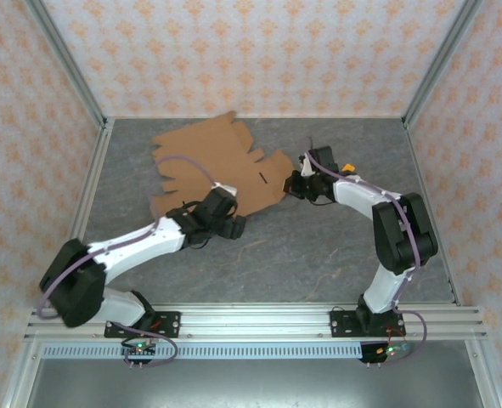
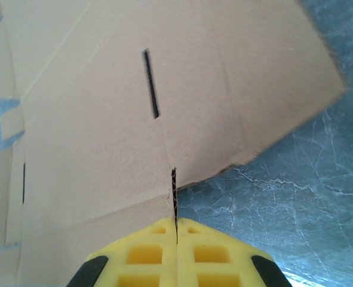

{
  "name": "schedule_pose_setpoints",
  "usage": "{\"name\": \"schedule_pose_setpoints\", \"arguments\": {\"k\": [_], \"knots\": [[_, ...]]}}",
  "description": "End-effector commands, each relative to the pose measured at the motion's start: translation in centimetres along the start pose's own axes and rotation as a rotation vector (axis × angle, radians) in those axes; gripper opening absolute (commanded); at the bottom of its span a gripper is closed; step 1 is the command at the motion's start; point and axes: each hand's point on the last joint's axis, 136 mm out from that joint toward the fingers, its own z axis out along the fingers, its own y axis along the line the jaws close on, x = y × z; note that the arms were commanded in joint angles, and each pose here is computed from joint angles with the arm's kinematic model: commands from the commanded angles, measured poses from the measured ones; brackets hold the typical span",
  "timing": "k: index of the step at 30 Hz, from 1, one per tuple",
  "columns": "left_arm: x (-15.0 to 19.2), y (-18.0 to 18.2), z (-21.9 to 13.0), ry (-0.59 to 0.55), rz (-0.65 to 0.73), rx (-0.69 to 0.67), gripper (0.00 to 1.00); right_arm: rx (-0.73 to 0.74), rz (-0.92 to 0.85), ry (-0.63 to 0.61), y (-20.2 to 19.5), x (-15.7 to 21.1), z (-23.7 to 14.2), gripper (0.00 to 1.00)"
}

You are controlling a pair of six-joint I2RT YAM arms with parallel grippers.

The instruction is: Fold the paper box

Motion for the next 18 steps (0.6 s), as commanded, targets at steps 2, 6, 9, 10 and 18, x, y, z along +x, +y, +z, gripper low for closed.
{"name": "schedule_pose_setpoints", "arguments": {"k": [2,6,9,10,18], "knots": [[-1.3,-0.6,1.9,0.012,0.305,-0.136,0.85,-0.049,-0.068,0.101,1.4,0.5,-1.9,0.03],[-2.2,-1.2,4.3,0.042,0.423,-0.194,0.74,-0.042,-0.062,0.099,0.9,-0.5,-2.7,0.03],[-3.3,-1.5,5.2,0.053,0.44,-0.226,0.63,-0.036,-0.065,0.102,0.9,-0.7,-2.8,0.03],[-3.5,-1.6,5.5,0.057,0.443,-0.23,0.59,-0.033,-0.068,0.106,0.9,-0.6,-2.9,0.03],[-4.5,-2.1,5.8,0.04,0.417,-0.233,0.26,-0.004,-0.066,0.097,0.5,-1.5,-2.8,0.06]]}}
